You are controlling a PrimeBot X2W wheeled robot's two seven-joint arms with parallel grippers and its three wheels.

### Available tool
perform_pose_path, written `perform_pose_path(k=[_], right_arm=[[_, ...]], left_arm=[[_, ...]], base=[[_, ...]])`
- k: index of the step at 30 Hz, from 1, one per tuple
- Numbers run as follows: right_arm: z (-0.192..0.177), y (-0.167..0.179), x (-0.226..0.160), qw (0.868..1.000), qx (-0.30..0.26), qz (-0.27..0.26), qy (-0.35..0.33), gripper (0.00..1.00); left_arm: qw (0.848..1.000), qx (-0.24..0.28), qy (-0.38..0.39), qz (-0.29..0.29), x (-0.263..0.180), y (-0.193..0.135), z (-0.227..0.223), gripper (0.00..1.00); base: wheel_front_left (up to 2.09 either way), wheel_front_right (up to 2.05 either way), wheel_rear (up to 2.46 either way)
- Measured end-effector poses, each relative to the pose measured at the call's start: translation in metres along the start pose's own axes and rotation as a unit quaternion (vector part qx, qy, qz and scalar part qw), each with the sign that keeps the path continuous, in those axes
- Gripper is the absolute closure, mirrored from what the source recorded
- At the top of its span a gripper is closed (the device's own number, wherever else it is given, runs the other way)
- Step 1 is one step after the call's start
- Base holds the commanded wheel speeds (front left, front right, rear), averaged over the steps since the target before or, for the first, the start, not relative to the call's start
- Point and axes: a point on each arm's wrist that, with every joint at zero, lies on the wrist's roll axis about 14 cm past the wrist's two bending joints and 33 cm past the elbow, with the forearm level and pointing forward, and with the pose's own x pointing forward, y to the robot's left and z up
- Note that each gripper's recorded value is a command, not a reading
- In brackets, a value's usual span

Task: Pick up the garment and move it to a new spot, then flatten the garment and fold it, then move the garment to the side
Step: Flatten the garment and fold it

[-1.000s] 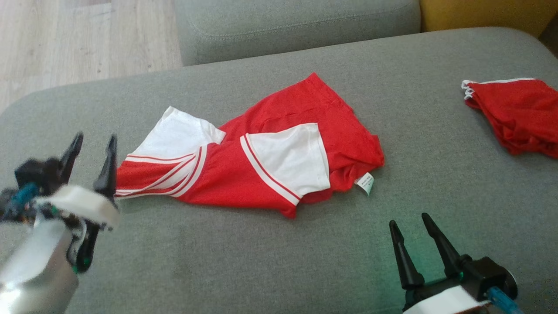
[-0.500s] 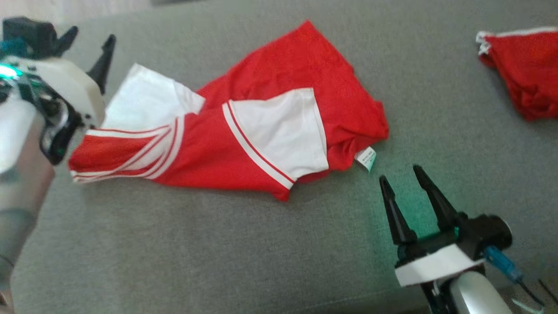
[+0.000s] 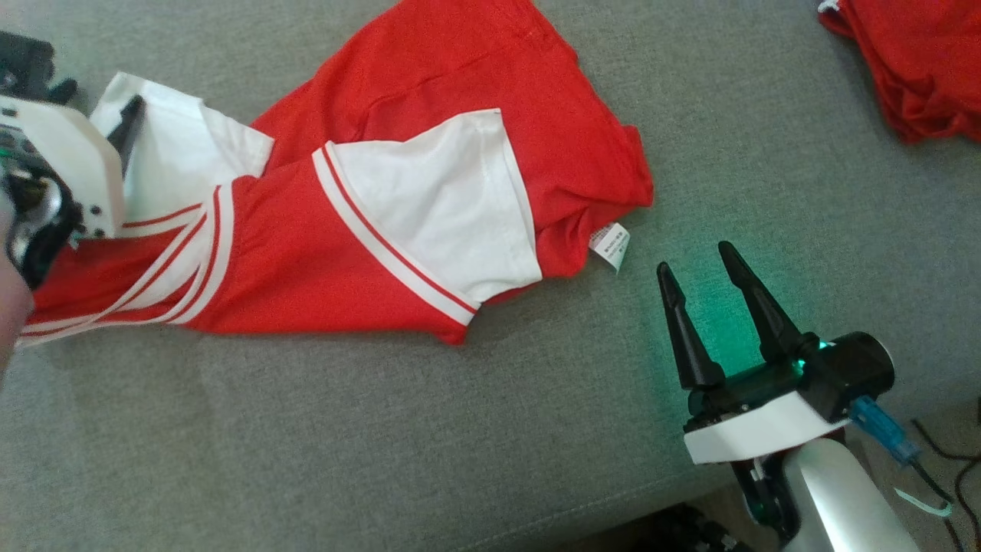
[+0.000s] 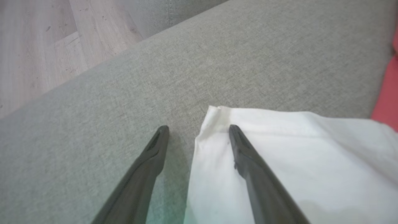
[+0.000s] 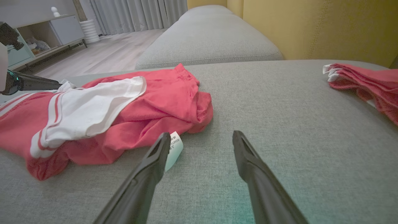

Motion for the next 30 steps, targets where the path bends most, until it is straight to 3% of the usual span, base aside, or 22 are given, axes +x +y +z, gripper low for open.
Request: perform_pose_path(k=[4,5,6,7,13,18,23,30], right_arm=[[-0.006,-0.003,0.0,1.0,0.001,-0.006,0.009,0.0],[-0.006,-0.003,0.0,1.0,0.001,-0.006,0.009,0.0],[-0.006,-0.004,0.0,1.0,0.0,-0.007,0.009,0.0],[-0.005,-0.004,0.001,1.0,0.0,-0.007,0.009,0.0],[0.003,-0.01,0.01,1.0,-0.003,-0.011,-0.005,0.0],[0.016,-0.018,0.027,0.999,0.023,-0.01,-0.025,0.0],[0.037,-0.015,0.069,0.998,-0.009,0.062,-0.026,0.0],[0.042,0.013,0.132,0.986,-0.06,0.141,0.057,0.0]], left_arm=[[1.0,0.009,0.004,-0.008,0.007,0.0,0.006,0.0],[1.0,0.011,0.005,-0.011,0.008,-0.001,0.006,0.24],[1.0,0.015,0.005,-0.014,0.008,-0.003,0.005,0.72],[1.0,0.016,0.003,-0.017,0.008,-0.004,0.006,1.0],[0.999,0.03,-0.02,-0.038,0.003,-0.015,0.013,1.0],[0.995,0.045,-0.081,-0.04,-0.011,-0.015,0.045,1.0],[0.984,0.069,-0.159,-0.033,-0.04,-0.009,0.09,1.0],[0.979,0.088,-0.182,-0.015,-0.068,0.006,0.09,1.0]], base=[[0.0,0.0,0.0],[0.0,0.0,0.0],[0.0,0.0,0.0],[0.0,0.0,0.0],[0.0,0.0,0.0],[0.0,0.0,0.0],[0.0,0.0,0.0],[0.0,0.0,0.0]])
